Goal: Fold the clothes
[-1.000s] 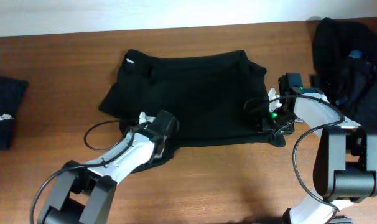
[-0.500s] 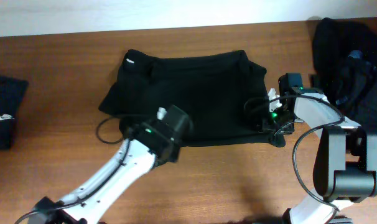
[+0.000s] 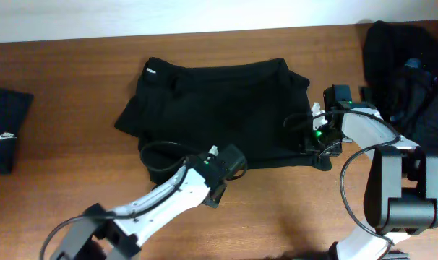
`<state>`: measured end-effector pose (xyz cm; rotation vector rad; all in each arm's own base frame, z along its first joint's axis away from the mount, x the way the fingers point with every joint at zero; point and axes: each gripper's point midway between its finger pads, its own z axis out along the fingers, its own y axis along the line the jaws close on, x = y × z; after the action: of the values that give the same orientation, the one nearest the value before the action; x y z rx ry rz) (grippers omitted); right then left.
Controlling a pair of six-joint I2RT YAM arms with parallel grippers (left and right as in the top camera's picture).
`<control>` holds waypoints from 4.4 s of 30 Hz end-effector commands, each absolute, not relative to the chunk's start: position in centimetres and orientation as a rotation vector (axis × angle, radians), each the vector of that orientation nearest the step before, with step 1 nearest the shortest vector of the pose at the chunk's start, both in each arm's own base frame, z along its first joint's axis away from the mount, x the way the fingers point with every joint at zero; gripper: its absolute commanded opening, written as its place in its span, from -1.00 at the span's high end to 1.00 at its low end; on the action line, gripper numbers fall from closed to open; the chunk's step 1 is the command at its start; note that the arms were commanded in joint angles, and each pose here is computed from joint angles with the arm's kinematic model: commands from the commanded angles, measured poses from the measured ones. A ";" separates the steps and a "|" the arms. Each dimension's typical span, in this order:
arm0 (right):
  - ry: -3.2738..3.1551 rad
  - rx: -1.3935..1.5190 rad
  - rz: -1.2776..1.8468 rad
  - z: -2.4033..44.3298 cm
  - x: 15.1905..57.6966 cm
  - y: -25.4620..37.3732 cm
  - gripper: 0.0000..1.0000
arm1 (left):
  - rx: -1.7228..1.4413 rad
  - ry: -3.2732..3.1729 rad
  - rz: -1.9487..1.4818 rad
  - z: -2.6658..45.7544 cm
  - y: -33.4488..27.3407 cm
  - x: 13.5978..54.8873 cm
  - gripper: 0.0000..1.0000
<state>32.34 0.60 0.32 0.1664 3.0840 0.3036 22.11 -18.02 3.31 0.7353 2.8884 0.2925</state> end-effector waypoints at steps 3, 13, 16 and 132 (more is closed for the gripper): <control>3.111 0.180 0.299 -0.2 31.7 0.4 -0.29 | 0.782 2.947 0.444 0.4 -16.6 21.6 0.71; 3.111 0.180 0.299 -0.2 31.7 0.4 -0.29 | 0.612 2.918 0.696 0.3 -13.7 22.0 0.71; 3.110 0.180 0.298 -0.2 31.7 0.4 -0.29 | 0.615 2.918 0.697 0.3 -13.8 22.0 0.70; 3.118 0.181 0.300 -0.2 31.5 0.4 -0.29 | 1.072 3.157 0.235 2.5 -17.6 16.8 -0.59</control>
<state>32.18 0.62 0.34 0.1643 3.0909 0.3052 16.65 -16.79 1.87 1.0596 3.1712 0.3180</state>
